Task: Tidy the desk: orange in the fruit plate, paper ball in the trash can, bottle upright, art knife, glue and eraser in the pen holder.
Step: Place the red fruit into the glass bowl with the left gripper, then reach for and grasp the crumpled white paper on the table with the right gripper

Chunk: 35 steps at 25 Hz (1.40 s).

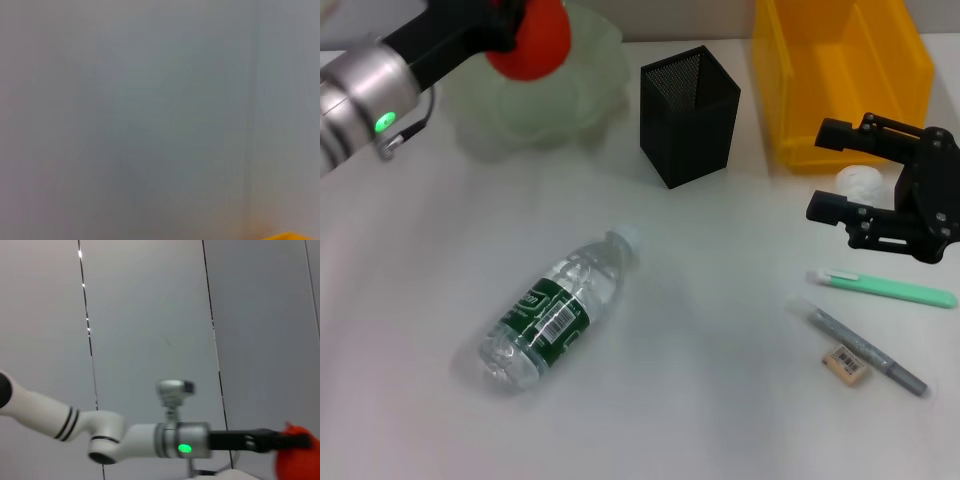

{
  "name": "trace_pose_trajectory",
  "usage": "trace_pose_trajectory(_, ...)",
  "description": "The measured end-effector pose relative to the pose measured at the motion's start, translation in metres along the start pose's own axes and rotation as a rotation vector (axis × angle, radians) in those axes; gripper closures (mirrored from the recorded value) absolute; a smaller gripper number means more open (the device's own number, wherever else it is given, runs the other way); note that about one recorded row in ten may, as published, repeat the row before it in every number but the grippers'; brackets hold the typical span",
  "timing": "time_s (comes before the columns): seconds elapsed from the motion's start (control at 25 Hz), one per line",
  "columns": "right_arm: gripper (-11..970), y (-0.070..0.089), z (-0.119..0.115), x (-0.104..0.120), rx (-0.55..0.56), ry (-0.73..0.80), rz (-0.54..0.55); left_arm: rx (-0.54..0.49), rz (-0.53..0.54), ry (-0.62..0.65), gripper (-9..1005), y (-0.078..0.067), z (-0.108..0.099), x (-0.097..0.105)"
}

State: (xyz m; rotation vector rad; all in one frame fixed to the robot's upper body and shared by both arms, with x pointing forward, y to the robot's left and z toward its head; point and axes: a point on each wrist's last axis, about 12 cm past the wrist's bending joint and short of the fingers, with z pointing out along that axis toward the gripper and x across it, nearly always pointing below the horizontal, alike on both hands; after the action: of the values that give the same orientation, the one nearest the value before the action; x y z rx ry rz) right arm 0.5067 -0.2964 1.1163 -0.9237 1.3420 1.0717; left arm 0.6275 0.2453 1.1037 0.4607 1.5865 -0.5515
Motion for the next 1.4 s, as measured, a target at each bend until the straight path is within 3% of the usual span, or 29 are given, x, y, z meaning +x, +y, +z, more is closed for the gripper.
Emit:
trace_pose_trajectory(0.16,176,0.004,0.001,0.003,-0.001,-0.009,0.012,-0.120,0.083,0.095,873,0.005,0.034,-0.005)
trace_pose_trajectory(0.28,176,0.005,0.002,0.005,-0.001,-0.012,0.017,-0.143,0.112,0.093,884,0.007,0.036,-0.007)
trace_pose_trajectory(0.52,176,0.007,0.005,0.006,-0.004,-0.020,0.023,-0.153,0.136,0.048,780,0.006,0.030,-0.003)
trace_pose_trajectory(0.72,177,0.008,0.009,0.008,-0.003,-0.027,0.029,-0.135,0.076,-0.028,541,0.000,0.022,0.002)
trace_pose_trajectory(0.92,177,0.002,0.007,0.007,0.047,-0.018,0.116,-0.012,-0.023,-0.173,342,-0.009,-0.013,0.007)
trace_pose_trajectory(0.96,177,-0.007,0.004,0.002,0.110,0.016,0.205,0.051,-0.039,-0.211,302,-0.016,-0.031,0.013)
trace_pose_trajectory(1.0,176,-0.007,0.004,0.002,0.110,0.016,0.205,0.051,-0.039,-0.211,244,-0.016,-0.031,0.013)
trace_pose_trajectory(1.04,176,-0.016,0.001,-0.005,0.167,0.069,0.295,0.103,-0.048,-0.213,187,-0.024,-0.047,0.022)
trace_pose_trajectory(1.08,176,-0.016,0.001,-0.005,0.167,0.069,0.295,0.103,-0.048,-0.213,188,-0.024,-0.047,0.022)
trace_pose_trajectory(1.24,176,-0.031,-0.002,-0.029,0.297,0.258,0.469,0.144,-0.072,-0.170,194,-0.035,-0.069,0.042)
trace_pose_trajectory(1.4,224,-0.039,-0.004,-0.045,0.412,0.376,0.560,0.149,-0.083,-0.158,195,-0.039,-0.071,0.046)
